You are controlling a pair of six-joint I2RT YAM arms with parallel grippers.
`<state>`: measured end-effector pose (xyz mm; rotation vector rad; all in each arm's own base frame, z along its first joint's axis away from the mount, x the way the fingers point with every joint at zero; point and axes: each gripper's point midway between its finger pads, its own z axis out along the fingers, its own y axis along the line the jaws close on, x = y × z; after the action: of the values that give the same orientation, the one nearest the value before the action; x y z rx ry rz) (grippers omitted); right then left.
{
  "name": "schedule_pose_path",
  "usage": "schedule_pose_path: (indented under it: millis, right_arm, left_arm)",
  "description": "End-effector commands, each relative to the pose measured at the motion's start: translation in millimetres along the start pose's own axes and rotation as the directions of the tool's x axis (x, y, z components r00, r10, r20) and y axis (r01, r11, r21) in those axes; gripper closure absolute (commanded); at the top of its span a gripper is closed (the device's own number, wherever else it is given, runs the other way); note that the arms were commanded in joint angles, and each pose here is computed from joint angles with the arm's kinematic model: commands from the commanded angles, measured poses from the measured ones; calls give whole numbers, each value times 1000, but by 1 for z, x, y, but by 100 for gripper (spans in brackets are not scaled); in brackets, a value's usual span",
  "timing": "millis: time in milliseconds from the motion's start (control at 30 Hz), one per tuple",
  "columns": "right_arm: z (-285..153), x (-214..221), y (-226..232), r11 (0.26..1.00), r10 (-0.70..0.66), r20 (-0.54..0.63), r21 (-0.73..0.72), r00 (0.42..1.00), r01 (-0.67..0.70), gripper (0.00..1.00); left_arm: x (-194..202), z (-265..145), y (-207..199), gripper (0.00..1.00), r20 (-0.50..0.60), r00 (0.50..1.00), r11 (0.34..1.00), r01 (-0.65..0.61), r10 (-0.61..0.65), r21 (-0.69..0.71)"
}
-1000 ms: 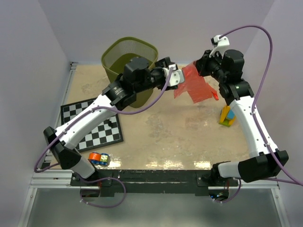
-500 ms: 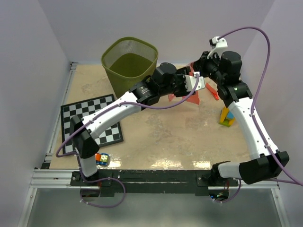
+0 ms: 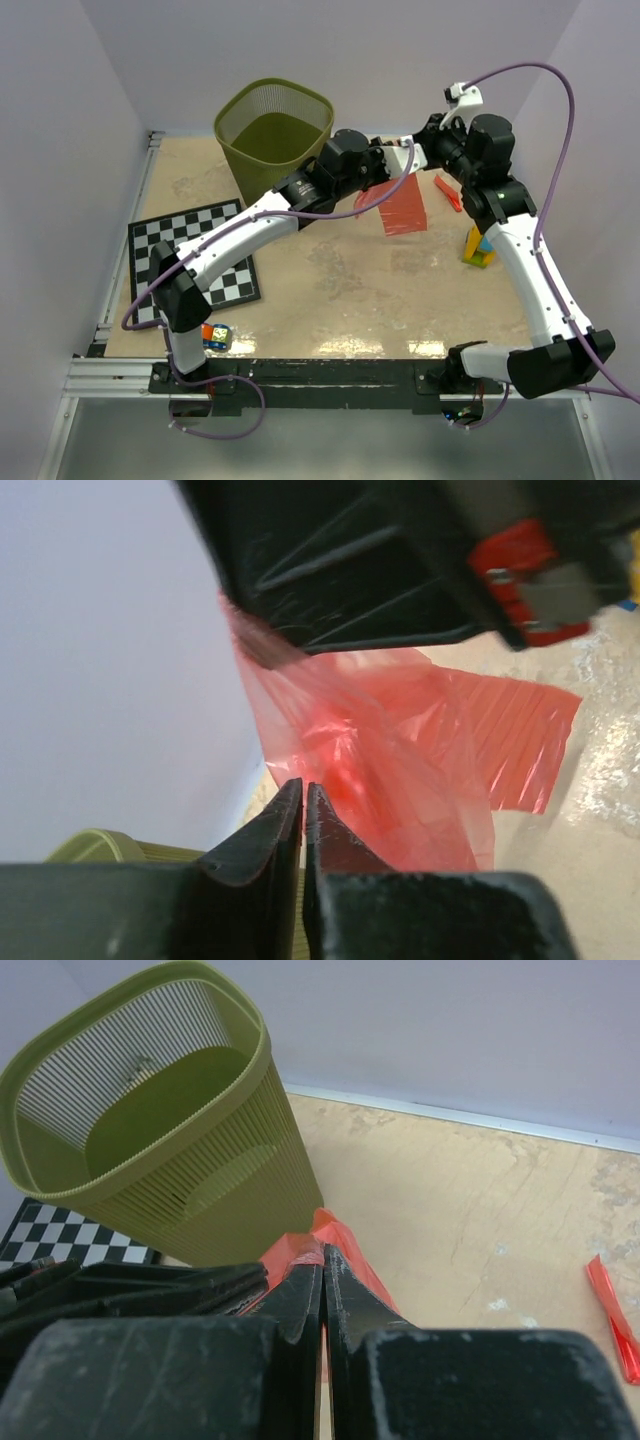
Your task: Put the trash bags into the trash bin
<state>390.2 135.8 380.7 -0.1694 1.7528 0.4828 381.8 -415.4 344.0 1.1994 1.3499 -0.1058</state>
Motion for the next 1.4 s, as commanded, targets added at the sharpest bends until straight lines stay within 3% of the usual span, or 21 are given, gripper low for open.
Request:
schedule_pose_path:
  millis: [0,67,133,433,633,733,933,1067,1267,1333,1367]
  right_arm:
    - [-5,-12,3,1000,12,48,-5,999,-12,100]
    - [-5,-11,1,999,45,48,4,998,-46,100]
    - [-3,-9,0,997,76,45,4,996,-76,100]
    - [-2,-4,-2,986,167,39,-1,985,-168,100]
    - [-4,-7,-6,978,208,49,0,977,-208,100]
    - [-4,-8,-4,977,214,43,-13,976,-214,100]
    - [-8,-3,-3,977,212,26,-24,977,-211,100]
    - [-9,-3,2,974,221,13,-49,975,-221,100]
    - [-2,15,-7,983,182,-30,-27,983,-183,100]
    - [1,19,-10,989,144,-28,-25,989,-145,100]
    - [2,19,-14,991,133,-23,-6,991,-133,91]
  left_arm:
    - [-15,-11,14,80,66,989,991,133,-133,-4]
    - [-25,-21,13,58,118,978,985,171,-171,14]
    - [-32,-26,5,46,149,974,985,165,-170,49]
    - [-37,-11,-27,44,130,978,984,153,-163,90]
    - [-37,-2,-39,43,79,989,993,121,-122,20]
    - [-21,8,-30,44,21,992,988,130,-128,-80]
    - [-17,12,-3,52,15,989,964,146,-146,-224]
    - [-5,18,7,64,-19,989,955,138,-148,-264]
    - [-6,14,12,100,4,976,959,214,-217,-187]
    - [-4,12,9,100,-1,969,958,243,-246,-153]
    - [-1,11,8,100,-2,962,955,270,-272,-125]
